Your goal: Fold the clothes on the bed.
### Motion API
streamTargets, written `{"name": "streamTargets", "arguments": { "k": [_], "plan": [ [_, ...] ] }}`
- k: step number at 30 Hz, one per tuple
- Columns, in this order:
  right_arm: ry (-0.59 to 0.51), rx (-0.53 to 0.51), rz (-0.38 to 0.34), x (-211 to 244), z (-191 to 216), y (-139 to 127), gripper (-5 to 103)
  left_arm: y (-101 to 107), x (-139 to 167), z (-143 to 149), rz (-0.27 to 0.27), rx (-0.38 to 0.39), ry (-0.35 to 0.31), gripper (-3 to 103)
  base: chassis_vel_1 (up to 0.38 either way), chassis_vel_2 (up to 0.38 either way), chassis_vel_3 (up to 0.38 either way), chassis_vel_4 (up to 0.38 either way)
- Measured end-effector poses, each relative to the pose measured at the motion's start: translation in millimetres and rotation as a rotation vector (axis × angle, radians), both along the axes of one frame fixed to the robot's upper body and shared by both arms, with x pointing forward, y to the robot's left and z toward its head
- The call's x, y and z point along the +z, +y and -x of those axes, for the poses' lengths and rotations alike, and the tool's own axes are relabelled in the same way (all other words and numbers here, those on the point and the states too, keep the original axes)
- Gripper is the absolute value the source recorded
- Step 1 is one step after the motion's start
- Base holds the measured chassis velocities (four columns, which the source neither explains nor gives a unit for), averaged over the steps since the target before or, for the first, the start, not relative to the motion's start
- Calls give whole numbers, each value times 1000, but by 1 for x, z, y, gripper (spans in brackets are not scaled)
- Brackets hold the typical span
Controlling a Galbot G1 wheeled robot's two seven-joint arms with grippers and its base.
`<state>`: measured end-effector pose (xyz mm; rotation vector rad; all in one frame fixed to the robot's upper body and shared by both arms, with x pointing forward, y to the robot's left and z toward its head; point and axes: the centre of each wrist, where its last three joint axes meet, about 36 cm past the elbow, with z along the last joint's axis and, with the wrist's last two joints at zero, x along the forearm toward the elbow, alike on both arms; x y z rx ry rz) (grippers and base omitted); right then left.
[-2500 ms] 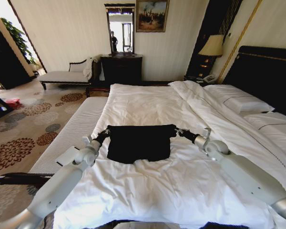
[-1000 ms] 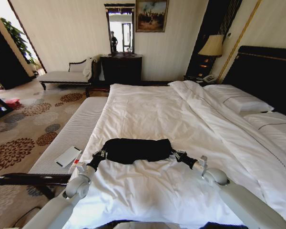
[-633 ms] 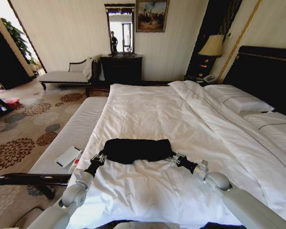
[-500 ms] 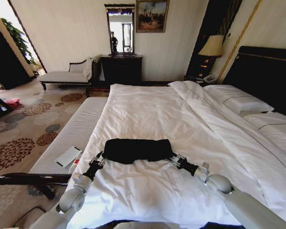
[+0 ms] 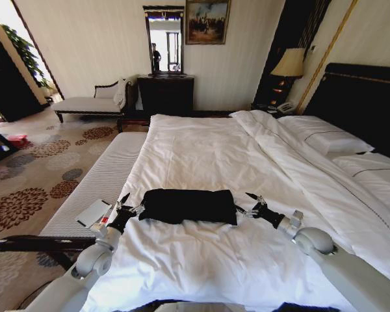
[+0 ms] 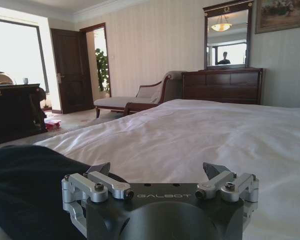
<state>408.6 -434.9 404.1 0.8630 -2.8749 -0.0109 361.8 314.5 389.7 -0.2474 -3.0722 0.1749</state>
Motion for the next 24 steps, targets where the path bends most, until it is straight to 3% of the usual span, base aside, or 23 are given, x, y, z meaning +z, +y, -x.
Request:
{"name": "streamTargets", "arguments": {
  "k": [3, 12, 16, 20, 24],
  "plan": [
    [64, -50, -90, 7, -6, 0, 100, 8, 0, 8, -20, 70, 27, 100, 0, 0, 0, 0],
    [174, -86, -182, 13, -14, 1, 100, 29, 11, 51, -104, 107, -33, 100, 0, 0, 0, 0],
    [245, -76, -223, 11, -17, -4, 100, 51, 11, 82, -205, 86, -78, 100, 0, 0, 0, 0],
    [334, -67, -236, 8, -16, -10, 100, 59, 5, 105, -226, 71, -58, 100, 0, 0, 0, 0],
    [392, -75, -243, 8, -16, -15, 100, 59, 4, 108, -225, 69, -55, 100, 0, 0, 0, 0]
  ]
}}
